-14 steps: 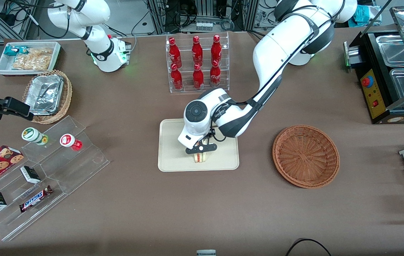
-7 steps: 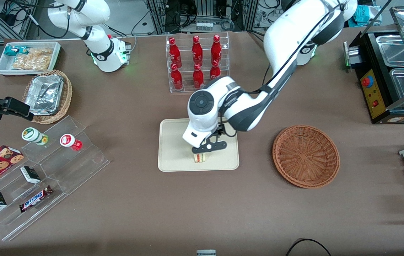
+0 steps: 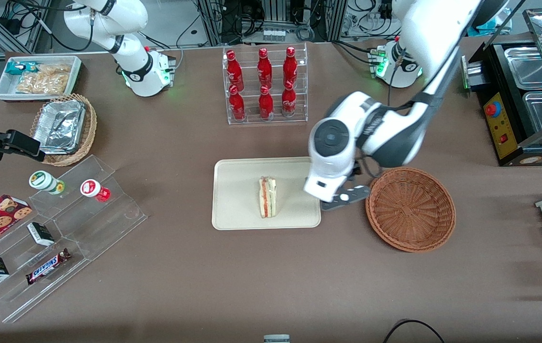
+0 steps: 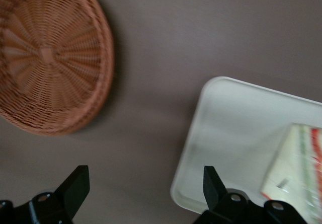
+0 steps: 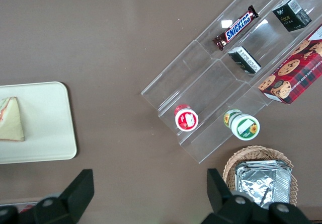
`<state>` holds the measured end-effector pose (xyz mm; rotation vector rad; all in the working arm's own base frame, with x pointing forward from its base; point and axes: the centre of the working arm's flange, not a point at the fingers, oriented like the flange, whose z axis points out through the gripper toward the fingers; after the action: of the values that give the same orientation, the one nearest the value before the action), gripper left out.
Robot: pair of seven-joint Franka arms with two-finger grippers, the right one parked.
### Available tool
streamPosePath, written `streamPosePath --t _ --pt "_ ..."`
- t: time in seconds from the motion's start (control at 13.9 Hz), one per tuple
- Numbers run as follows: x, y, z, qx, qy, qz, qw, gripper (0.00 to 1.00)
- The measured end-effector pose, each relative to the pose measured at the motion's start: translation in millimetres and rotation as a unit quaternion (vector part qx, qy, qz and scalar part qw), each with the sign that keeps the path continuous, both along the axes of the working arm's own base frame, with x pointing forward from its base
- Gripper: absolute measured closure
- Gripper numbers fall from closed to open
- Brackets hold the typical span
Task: Place sandwich from basket to tray
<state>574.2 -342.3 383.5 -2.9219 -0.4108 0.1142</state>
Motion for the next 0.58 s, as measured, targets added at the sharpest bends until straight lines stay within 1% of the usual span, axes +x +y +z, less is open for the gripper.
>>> streamPosePath --t 0.14,0.29,0.43,0.51,0.58 --pt "3.7 35.0 8.6 0.003 0.005 -0.006 1.0000 0.00" --pt "0.2 57.1 19.6 0.006 0.006 -0.012 0.9999 0.00" --pt "-5.2 75.2 35.5 -0.002 0.009 -0.021 0.9997 0.00" --pt "-7.4 87.4 46.4 -0.009 0.016 -0.030 0.9994 0.00" --pt "-10.0 102.7 58.9 -0.017 0.029 -0.041 0.9986 0.00"
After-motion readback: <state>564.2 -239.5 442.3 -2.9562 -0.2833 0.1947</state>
